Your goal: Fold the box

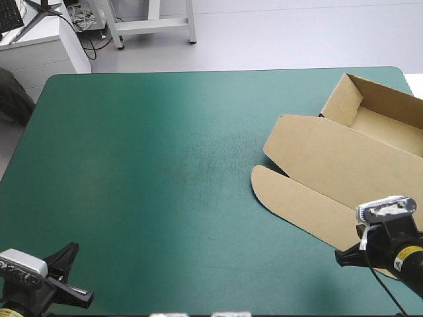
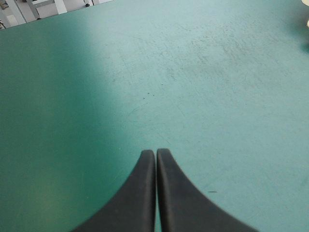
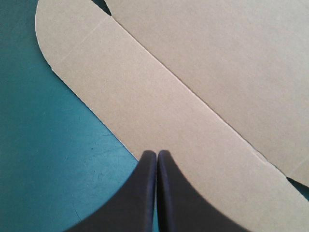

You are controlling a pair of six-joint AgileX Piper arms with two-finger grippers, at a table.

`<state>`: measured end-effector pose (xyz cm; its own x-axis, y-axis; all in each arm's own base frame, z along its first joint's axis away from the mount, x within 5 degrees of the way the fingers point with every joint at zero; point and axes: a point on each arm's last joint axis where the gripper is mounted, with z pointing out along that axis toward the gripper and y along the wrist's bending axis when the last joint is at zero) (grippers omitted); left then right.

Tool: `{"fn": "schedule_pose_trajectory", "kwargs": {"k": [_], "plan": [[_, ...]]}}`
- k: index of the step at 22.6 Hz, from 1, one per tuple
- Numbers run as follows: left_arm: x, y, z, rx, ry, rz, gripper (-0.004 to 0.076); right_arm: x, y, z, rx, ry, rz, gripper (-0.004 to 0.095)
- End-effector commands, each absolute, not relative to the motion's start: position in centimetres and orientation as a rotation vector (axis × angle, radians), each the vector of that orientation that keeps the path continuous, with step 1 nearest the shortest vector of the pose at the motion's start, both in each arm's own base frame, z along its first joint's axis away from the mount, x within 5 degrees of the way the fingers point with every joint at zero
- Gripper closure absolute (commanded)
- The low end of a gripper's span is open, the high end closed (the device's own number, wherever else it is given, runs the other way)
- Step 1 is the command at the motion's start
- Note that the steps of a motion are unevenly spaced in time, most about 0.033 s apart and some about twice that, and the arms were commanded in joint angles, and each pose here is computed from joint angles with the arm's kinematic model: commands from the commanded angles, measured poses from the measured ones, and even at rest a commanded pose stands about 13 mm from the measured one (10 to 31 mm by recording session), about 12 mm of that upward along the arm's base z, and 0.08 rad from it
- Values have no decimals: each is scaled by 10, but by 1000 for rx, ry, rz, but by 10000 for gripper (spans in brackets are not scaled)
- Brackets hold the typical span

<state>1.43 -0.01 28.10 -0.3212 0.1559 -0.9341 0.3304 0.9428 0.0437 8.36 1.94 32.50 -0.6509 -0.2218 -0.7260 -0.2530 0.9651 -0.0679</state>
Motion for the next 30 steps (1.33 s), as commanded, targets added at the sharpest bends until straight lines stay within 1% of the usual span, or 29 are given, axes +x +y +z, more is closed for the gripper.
{"fn": "schedule_pose_trajectory", "kwargs": {"k": [1,5,11,30], "plan": [[16,-2,294,338,1828,-209,734,74,16,326,-312,2174,81,921],[16,-2,294,338,1828,-209,734,54,10,312,-300,2127,103,921],[16,-2,294,338,1828,-209,734,48,8,289,-304,2150,104,921],[16,-2,294,338,1828,-209,734,48,9,290,-300,2142,124,923]]}}
